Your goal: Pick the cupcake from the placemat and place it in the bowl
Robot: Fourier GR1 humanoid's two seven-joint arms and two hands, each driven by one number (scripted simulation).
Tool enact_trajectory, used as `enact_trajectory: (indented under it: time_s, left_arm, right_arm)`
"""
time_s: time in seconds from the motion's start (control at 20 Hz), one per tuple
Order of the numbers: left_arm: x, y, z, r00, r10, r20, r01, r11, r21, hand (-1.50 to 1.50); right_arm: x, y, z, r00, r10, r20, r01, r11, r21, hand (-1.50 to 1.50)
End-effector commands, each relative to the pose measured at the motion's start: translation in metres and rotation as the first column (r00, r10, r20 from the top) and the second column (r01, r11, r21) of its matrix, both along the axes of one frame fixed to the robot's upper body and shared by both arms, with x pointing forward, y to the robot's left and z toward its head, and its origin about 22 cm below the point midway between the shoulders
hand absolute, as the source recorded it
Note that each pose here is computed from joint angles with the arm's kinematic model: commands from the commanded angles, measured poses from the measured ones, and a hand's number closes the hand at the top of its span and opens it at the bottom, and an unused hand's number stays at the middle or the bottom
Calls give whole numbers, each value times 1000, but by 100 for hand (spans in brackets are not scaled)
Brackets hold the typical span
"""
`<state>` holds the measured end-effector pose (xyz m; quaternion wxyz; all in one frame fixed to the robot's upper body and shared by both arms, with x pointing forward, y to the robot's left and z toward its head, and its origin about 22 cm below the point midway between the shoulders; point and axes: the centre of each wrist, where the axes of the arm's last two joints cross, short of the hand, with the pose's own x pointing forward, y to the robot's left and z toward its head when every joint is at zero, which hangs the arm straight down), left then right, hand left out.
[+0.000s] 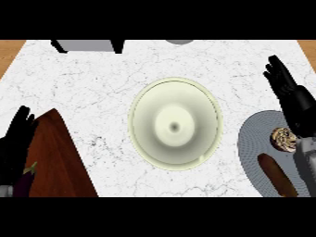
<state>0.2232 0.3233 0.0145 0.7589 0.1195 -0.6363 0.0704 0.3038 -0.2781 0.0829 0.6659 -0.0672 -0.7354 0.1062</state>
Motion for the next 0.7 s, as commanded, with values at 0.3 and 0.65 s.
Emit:
enact_trajectory:
  time_s: [0.3,0.65]
  left_arm:
    - [37,2,65,947,-86,310,51,992,117,0]
    - [61,11,67,930,-107,353,67,990,122,0]
  right_arm:
    - [1,14,56,900,395,183,-291,859,-420,-150]
    - [-85,11,-37,881,244,406,-164,961,-222,-150]
